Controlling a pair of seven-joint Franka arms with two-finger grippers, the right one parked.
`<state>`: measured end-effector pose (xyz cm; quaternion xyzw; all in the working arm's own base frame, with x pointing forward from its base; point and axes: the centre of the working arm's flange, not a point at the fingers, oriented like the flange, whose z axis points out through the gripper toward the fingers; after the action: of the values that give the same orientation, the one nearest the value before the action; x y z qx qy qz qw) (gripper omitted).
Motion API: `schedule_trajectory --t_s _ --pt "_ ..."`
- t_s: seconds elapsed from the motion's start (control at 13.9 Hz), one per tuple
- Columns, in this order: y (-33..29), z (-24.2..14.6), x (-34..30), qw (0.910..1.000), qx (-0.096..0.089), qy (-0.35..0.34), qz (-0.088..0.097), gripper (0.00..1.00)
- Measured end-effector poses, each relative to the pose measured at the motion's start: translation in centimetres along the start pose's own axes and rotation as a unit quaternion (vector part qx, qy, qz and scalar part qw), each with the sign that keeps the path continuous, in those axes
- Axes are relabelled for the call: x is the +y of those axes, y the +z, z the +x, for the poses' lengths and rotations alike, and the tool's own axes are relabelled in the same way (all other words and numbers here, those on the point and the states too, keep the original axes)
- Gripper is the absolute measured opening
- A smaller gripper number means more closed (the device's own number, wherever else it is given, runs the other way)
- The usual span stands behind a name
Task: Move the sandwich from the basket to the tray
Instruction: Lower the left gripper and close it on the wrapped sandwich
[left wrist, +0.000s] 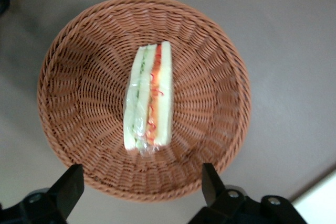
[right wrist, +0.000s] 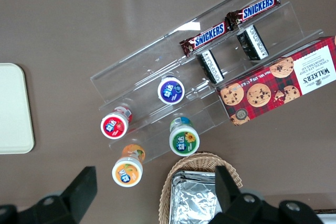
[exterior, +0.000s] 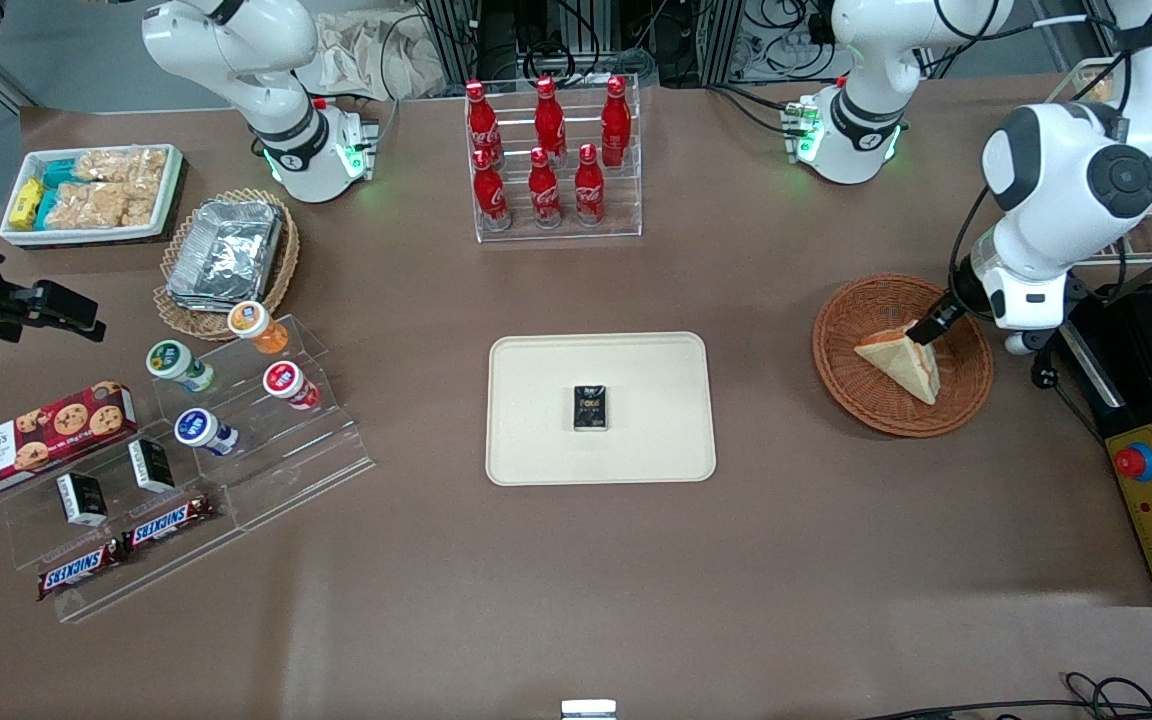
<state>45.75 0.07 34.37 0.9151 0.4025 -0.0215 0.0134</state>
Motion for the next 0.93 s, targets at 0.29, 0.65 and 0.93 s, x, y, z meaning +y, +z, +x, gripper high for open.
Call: schedule_trajectory --t_s 0.29,0.65,0.93 --pt "3.4 0.6 -0.7 0.9992 0.001 -0.038 -0.01 1.0" --pt "9.0 1.1 -0.7 0.9989 -0.012 -0.046 0.003 1.0" --pt "11.3 0.9 -1.0 0.9984 -0.025 -0.048 0.017 1.0"
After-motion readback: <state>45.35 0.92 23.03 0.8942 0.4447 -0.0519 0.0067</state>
